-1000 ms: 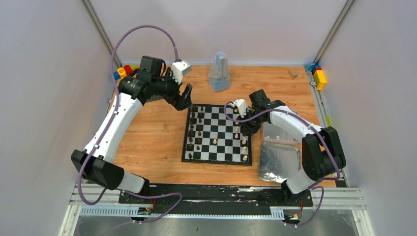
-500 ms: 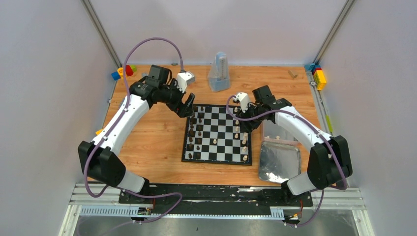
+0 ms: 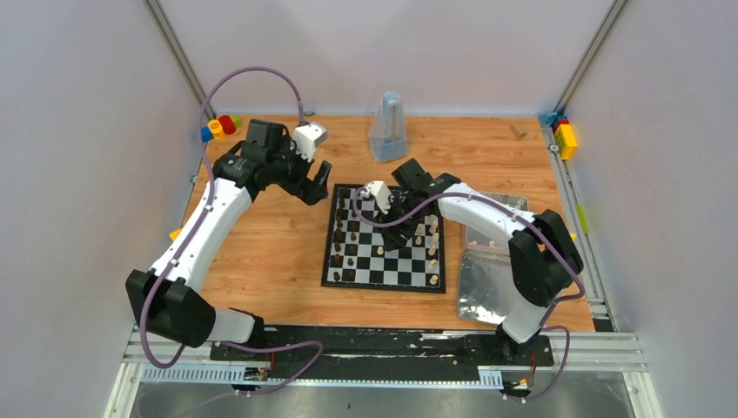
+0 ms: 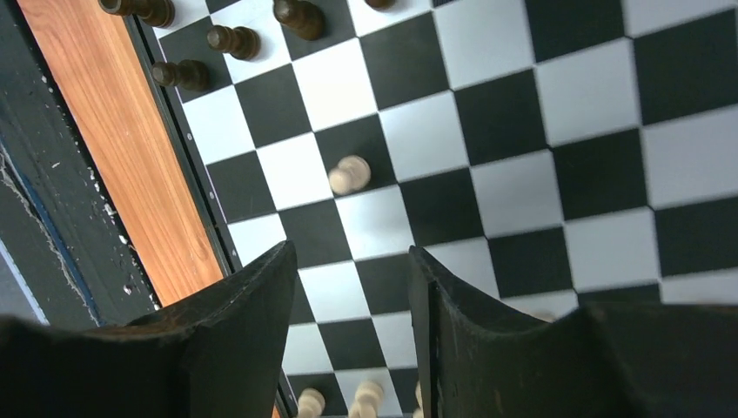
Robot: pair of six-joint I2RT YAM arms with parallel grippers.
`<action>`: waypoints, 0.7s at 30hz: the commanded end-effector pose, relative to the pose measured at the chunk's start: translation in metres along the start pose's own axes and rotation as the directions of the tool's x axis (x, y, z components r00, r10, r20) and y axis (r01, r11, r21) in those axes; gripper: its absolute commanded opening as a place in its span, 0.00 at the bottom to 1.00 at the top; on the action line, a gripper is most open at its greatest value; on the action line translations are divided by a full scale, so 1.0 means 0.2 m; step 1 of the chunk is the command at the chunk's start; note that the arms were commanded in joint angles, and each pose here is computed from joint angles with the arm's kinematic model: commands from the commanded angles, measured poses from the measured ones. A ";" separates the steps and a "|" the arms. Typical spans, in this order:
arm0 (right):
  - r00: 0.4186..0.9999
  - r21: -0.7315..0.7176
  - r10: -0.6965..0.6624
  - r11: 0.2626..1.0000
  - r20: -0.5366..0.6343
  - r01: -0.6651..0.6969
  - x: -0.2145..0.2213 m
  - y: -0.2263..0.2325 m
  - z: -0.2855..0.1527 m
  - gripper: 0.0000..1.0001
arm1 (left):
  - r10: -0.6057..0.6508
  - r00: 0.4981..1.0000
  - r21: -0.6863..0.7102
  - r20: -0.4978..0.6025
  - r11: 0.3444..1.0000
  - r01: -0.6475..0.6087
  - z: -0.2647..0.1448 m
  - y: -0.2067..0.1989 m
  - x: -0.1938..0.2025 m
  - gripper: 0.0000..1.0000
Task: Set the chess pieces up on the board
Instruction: Pick up the chess piece from the chessboard.
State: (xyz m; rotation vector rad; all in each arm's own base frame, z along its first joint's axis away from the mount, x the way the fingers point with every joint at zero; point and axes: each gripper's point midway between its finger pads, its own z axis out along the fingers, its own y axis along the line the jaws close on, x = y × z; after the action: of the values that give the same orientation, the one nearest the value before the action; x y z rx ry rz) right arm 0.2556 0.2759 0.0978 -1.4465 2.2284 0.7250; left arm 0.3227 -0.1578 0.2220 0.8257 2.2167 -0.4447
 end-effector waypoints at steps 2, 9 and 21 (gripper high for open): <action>0.998 -0.055 -0.065 0.996 0.005 0.065 -0.13 0.08 0.14 0.51 | -0.038 0.995 -0.120 0.093 0.992 0.049 -0.18 0.11 -0.04 1.00; 0.995 -0.041 -0.084 0.996 -0.048 0.083 -0.11 0.07 0.26 0.50 | -0.034 0.993 -0.147 0.116 0.988 0.051 -0.28 0.12 -0.01 1.00; 0.994 -0.016 -0.080 0.997 -0.074 0.079 -0.08 0.05 0.28 0.18 | -0.032 0.992 -0.120 0.123 0.992 0.047 -0.28 0.10 -0.01 1.00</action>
State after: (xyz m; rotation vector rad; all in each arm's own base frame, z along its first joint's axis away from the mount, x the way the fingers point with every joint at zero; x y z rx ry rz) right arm 0.2426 0.3137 0.0551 -1.6044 2.2577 0.6842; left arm 0.3098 -0.1114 0.2533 0.6703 2.1560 -0.3383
